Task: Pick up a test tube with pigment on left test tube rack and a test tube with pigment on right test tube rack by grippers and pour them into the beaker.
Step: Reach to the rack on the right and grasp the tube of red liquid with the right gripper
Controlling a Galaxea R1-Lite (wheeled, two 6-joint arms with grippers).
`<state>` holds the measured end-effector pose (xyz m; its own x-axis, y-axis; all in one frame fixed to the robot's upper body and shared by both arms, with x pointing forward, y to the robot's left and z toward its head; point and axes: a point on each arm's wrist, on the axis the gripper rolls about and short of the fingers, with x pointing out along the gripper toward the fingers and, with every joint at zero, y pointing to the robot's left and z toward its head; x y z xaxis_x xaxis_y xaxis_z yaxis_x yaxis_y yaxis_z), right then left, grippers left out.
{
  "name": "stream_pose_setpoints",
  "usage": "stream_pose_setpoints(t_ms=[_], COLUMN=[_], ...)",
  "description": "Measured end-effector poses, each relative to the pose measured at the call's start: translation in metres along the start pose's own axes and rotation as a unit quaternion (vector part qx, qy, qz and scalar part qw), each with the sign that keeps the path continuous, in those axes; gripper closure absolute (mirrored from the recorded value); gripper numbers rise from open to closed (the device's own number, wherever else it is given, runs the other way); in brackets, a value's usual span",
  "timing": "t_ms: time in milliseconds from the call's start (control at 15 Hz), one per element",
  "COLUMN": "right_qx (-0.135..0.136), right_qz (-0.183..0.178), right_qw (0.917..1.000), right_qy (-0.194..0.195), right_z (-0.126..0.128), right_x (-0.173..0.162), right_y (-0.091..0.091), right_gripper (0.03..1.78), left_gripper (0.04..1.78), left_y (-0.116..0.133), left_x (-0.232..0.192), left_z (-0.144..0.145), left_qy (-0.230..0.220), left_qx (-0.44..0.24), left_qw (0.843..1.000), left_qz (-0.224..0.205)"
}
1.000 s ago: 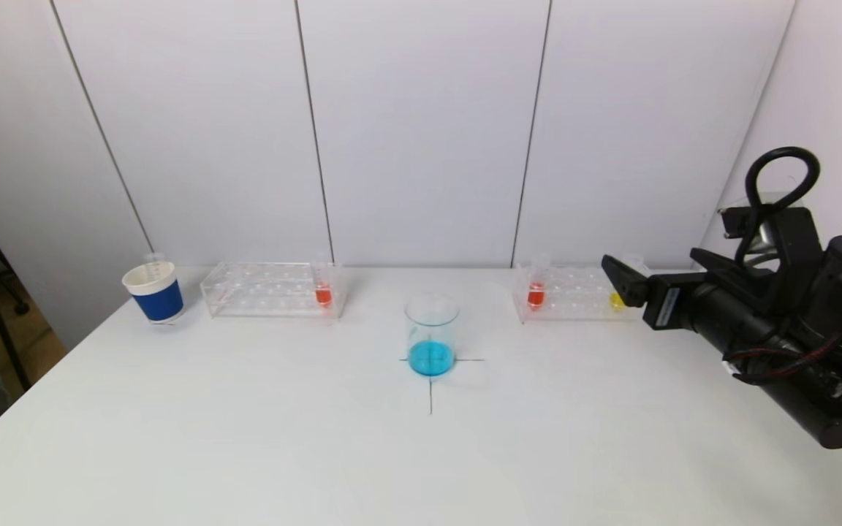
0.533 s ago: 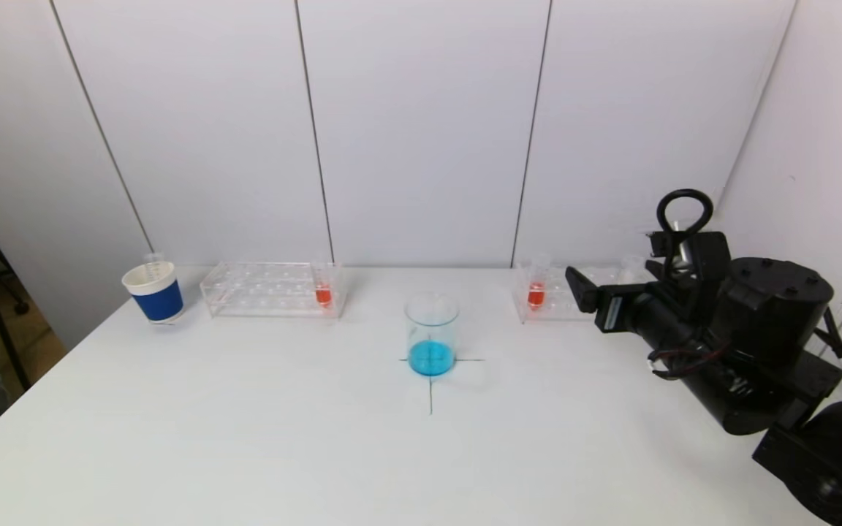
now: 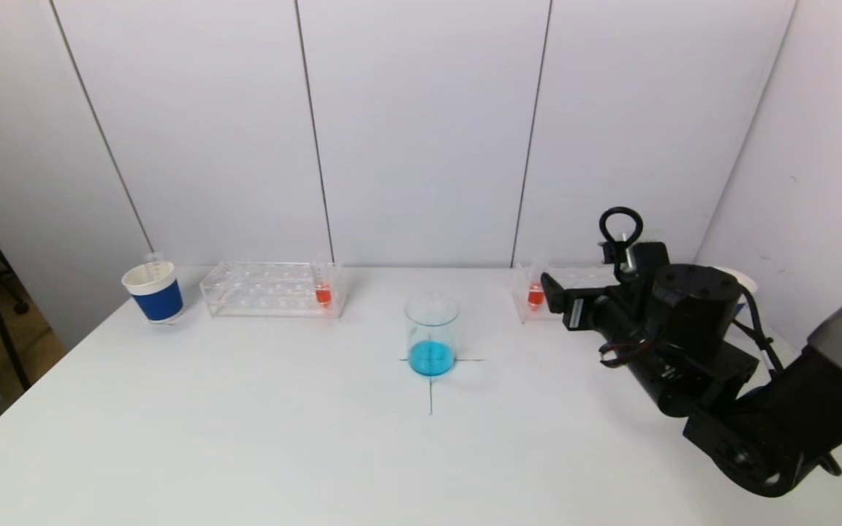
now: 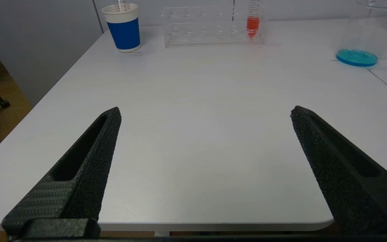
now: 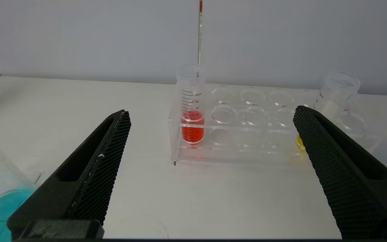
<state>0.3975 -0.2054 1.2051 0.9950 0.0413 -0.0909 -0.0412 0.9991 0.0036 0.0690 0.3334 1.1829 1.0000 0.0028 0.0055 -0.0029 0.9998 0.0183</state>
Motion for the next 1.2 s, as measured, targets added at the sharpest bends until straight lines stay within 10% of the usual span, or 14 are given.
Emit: stream_pose_setpoints(t_ms=[1200], right_qx=[0.006], right_qz=[-0.027], right_qw=[0.9995], right_qy=[-0.015], right_z=[-0.033], right_x=[0.062], right_y=[0.022], right_gripper=[0.05], left_gripper=[0.06], left_y=[0.0], left_x=[0.0], left_z=[0.0], left_qy=[0.0], left_qx=[0.0], left_qw=[1.0], left_qz=[0.0])
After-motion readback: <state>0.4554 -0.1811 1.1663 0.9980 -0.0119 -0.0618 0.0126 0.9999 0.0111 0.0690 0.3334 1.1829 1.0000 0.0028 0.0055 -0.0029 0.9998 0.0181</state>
